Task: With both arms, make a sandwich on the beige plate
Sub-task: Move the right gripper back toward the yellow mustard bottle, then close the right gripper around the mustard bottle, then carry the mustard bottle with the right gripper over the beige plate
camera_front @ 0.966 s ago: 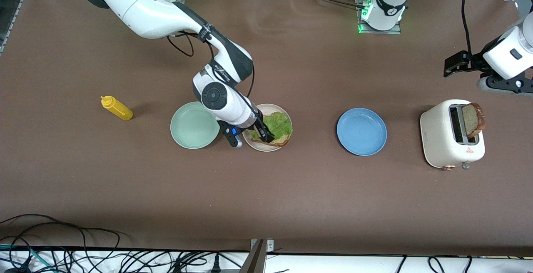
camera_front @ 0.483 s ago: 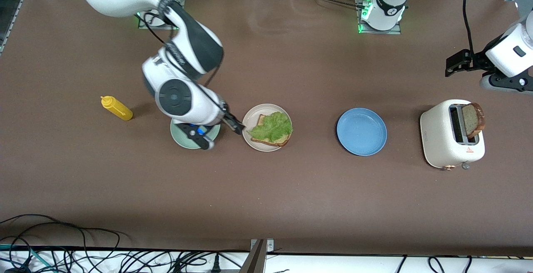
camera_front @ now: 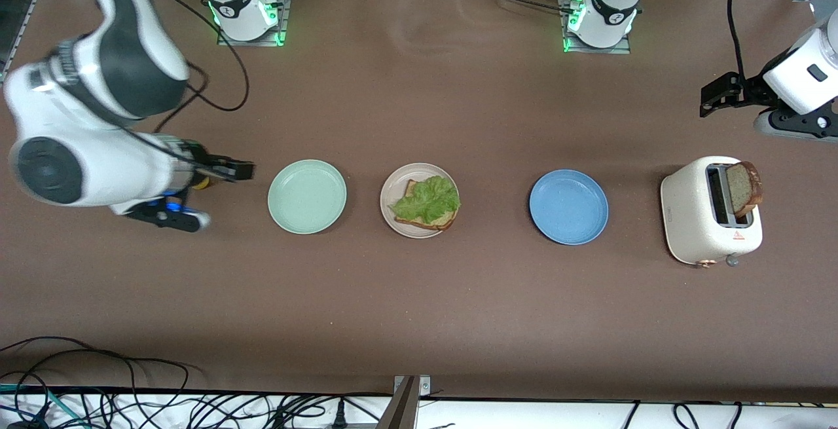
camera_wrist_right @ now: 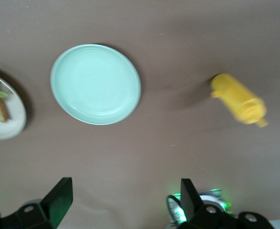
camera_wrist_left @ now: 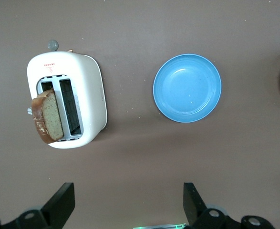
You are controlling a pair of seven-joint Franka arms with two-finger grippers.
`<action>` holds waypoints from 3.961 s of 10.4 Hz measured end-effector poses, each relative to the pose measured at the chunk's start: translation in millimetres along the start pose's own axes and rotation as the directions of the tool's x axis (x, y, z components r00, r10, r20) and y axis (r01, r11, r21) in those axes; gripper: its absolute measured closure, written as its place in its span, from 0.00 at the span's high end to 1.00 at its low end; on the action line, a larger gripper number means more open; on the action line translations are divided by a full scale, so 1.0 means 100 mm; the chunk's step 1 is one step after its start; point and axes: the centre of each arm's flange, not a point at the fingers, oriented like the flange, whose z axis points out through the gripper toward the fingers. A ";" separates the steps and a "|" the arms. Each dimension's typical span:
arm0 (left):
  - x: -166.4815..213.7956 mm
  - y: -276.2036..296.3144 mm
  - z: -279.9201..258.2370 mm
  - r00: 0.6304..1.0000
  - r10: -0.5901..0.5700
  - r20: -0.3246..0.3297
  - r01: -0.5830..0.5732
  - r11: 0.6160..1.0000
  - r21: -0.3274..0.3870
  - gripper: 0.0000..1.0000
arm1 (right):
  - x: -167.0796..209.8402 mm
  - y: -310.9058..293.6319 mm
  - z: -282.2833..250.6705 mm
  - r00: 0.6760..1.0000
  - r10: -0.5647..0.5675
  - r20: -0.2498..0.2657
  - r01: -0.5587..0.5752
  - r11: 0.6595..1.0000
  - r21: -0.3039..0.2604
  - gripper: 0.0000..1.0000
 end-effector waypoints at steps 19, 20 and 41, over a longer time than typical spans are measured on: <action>0.23 -0.07 0.22 0.999 -0.050 -0.014 0.050 0.998 -0.024 1.00 | 0.82 3.29 2.77 -0.155 -0.734 -0.661 0.985 -0.163 -0.050 1.00; 0.25 -0.05 0.26 0.999 -0.045 -0.007 0.045 0.999 -0.026 1.00 | 0.81 3.26 2.86 -0.159 -0.723 -0.672 0.984 -0.168 -0.052 1.00; 0.22 0.77 0.06 0.995 0.093 -0.042 -0.094 0.995 -0.020 1.00 | 0.30 0.53 1.13 -0.112 -0.941 -0.318 0.978 -0.048 -0.201 0.11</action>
